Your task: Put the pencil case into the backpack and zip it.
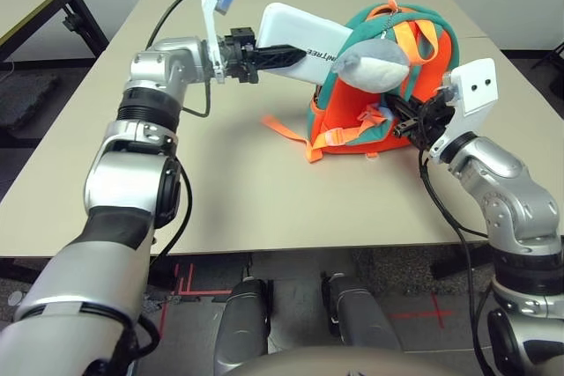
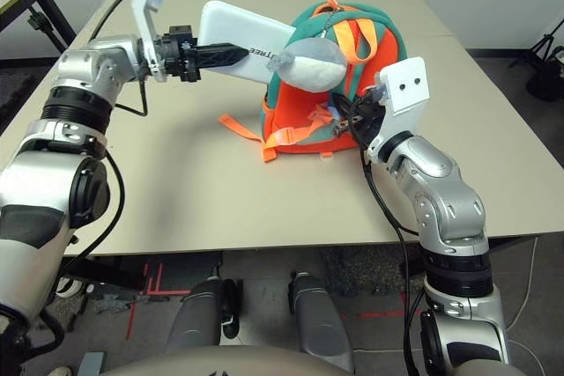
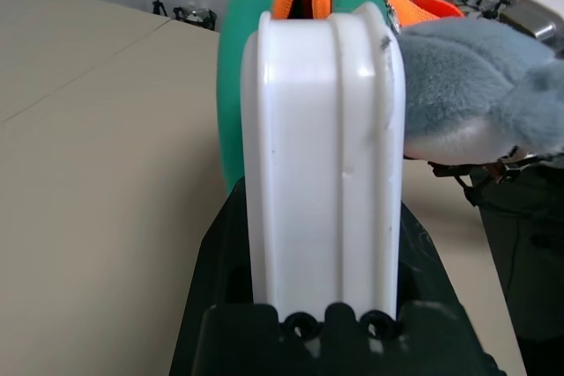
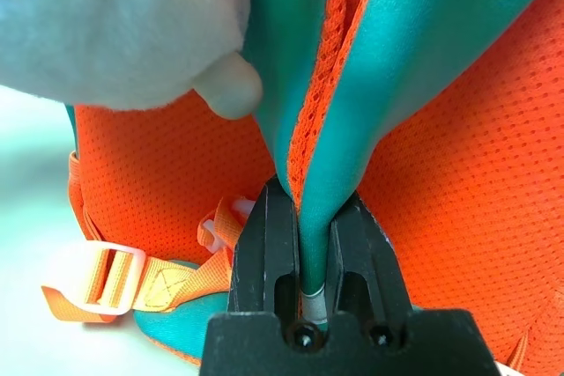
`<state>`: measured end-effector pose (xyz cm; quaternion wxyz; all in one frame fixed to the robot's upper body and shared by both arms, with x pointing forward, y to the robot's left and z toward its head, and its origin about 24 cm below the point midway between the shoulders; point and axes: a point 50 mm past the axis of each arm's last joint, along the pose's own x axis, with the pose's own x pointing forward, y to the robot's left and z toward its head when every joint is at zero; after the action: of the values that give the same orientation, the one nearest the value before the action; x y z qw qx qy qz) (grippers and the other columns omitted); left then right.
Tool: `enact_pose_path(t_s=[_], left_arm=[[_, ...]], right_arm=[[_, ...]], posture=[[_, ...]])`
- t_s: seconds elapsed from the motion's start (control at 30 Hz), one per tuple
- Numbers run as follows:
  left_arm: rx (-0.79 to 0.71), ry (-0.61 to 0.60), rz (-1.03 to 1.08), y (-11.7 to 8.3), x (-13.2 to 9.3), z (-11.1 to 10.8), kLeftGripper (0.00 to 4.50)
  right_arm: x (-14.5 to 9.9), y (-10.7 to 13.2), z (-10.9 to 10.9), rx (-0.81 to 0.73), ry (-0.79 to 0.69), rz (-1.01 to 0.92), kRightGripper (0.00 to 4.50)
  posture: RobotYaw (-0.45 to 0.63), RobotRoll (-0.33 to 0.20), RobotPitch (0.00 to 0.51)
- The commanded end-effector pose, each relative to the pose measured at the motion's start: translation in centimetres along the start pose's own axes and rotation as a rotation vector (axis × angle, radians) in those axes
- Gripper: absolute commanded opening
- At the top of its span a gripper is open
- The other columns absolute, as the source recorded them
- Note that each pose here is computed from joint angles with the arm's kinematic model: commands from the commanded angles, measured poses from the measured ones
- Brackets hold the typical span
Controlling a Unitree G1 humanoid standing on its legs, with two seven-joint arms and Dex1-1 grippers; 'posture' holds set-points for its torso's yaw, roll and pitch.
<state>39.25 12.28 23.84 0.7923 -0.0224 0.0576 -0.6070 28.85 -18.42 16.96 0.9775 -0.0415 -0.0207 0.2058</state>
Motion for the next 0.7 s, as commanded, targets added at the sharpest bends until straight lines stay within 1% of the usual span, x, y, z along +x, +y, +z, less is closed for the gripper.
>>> enact_pose_path(t_s=[0.03,0.3,0.43,0.57,0.67,0.7], left_arm=[[0.049,0.01,-0.032,-0.3,1.4,0.8,1.33],[0.057,0.026,-0.032,-1.0,4.9,0.5,1.33],[0.045,0.052,-0.02,-1.4,6.6,-0.2,1.33],[0.047,0.065,0.021,-1.2,6.9,-0.9,1.33],[0.048,0.06,0.051,-0.9,6.6,-1.0,1.33],[0.047,0.053,0.052,-0.8,6.3,-0.9,2.07]], right_arm=[[0.0,-0.1,-0.1,-0.019,0.004,-0.019,0.09],[0.0,0.1,0.0,-0.033,-0.003,-0.022,0.09],[0.0,0.3,0.0,-0.039,-0.004,-0.022,0.09],[0.0,0.4,0.0,-0.043,-0.007,-0.026,0.09],[-0.1,0.5,0.0,-0.043,-0.008,-0.028,0.09],[-0.1,0.5,0.0,-0.043,-0.008,-0.028,0.09]], posture=[[-0.27,0.0,0.08],[-0.29,0.0,0.072],[-0.31,0.0,0.068],[-0.32,0.0,0.064],[-0.31,0.0,0.066],[-0.31,0.0,0.066]])
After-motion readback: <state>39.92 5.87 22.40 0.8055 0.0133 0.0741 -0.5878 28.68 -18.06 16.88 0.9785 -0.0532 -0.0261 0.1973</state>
